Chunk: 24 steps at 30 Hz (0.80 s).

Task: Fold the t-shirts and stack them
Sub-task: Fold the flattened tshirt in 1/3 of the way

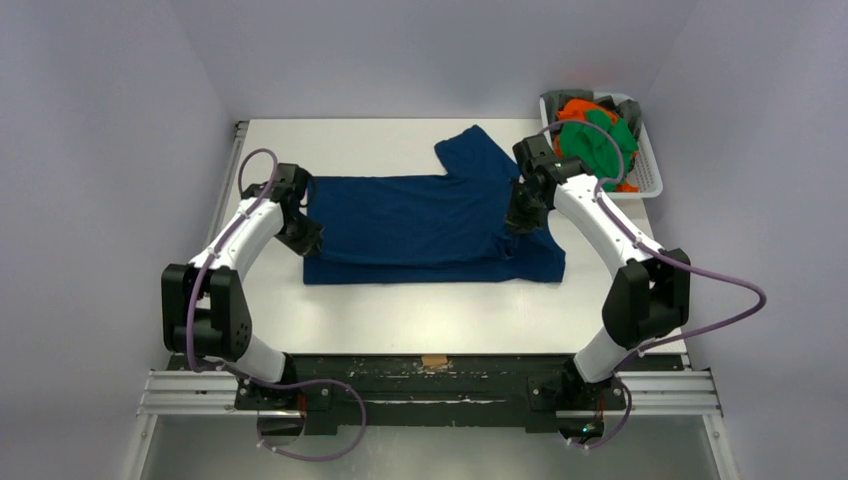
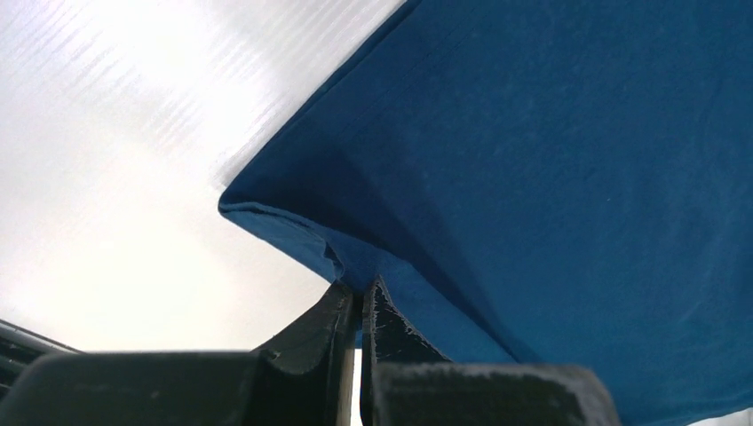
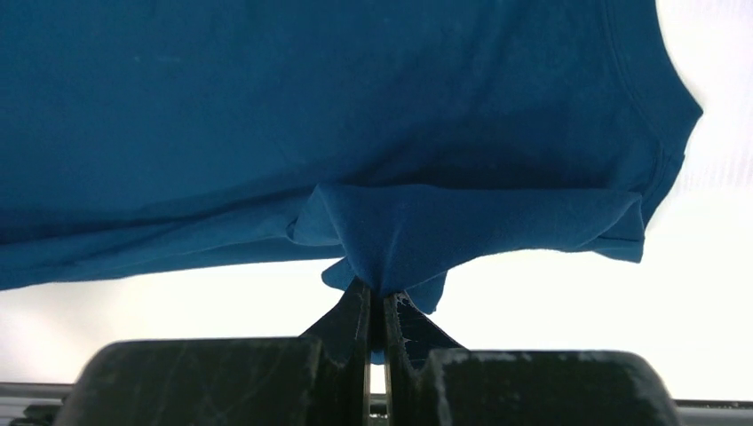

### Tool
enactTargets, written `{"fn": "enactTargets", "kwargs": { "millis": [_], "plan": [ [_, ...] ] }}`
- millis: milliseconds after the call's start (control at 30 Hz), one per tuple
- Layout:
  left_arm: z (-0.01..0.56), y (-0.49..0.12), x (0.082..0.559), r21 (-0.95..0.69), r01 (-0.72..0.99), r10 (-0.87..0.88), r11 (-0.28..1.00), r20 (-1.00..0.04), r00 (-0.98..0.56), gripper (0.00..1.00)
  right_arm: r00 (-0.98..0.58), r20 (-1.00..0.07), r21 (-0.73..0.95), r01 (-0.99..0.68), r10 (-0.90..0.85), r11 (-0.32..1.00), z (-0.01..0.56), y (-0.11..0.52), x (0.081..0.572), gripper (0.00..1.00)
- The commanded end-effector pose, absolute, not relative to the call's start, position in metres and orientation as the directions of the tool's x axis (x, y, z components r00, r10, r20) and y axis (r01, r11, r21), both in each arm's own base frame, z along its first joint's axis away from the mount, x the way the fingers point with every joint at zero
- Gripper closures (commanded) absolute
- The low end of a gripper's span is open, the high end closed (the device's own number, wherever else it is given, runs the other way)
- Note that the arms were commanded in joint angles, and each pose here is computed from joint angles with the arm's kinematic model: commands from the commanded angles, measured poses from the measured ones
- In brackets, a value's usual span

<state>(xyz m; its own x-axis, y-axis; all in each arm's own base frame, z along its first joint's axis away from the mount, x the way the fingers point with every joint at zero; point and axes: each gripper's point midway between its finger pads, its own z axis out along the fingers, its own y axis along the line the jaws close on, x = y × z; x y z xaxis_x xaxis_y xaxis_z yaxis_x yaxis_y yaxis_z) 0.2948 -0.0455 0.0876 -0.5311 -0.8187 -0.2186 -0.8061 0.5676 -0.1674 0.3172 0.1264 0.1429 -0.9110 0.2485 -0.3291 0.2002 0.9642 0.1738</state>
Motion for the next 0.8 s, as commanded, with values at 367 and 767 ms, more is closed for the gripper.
{"fn": "enactTargets", "kwargs": {
  "millis": [367, 767],
  "plan": [
    [0.079, -0.030, 0.350, -0.107, -0.802, -0.797, 0.588, -0.245, -0.552, 0.77, -0.887, -0.384, 0.190, 0.195, 0.256, 0.962, 0.126, 0.116, 0.417, 0.97],
    [0.110, -0.034, 0.362, -0.168, -0.731, -0.746, 0.661, -0.253, -0.616, 0.00, -0.825, -0.507, 0.171, 0.188, 0.250, 0.967, 0.144, 0.107, 0.480, 0.14]
  ]
}}
